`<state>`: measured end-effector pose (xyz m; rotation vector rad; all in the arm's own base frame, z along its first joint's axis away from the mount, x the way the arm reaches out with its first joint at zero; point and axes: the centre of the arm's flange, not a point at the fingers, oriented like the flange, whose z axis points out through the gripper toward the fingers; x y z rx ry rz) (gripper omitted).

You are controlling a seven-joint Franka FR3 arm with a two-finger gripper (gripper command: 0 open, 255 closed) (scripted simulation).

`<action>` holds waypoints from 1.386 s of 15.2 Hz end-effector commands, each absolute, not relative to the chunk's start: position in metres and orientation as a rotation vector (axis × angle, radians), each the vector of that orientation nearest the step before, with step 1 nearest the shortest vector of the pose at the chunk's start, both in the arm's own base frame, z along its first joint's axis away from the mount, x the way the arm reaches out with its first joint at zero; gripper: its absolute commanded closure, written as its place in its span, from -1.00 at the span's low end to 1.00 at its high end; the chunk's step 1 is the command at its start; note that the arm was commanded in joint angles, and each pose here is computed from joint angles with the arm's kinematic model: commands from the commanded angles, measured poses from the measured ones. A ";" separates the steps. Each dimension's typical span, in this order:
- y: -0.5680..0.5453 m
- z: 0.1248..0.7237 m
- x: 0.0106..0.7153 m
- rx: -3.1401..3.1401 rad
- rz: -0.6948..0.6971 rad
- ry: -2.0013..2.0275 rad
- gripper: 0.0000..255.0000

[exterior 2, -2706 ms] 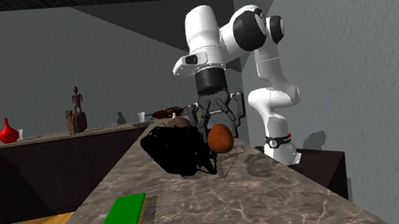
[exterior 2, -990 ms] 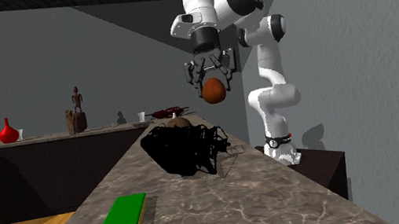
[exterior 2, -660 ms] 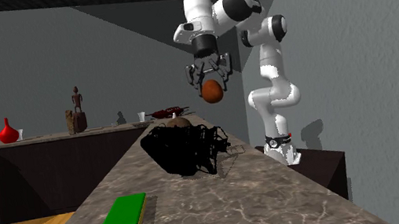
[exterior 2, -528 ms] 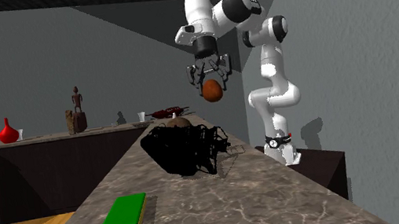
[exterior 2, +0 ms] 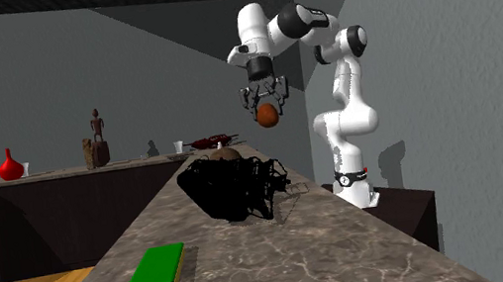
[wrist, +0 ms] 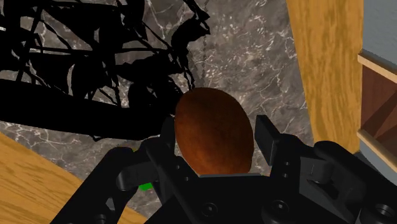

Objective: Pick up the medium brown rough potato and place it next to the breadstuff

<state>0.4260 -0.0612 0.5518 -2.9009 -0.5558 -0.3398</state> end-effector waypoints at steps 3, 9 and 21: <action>-0.094 0.550 0.386 -2.900 -0.339 -0.557 1.00; -0.144 0.551 0.324 -2.900 -0.339 -0.557 1.00; -0.221 0.535 0.228 -2.900 -0.339 -0.557 1.00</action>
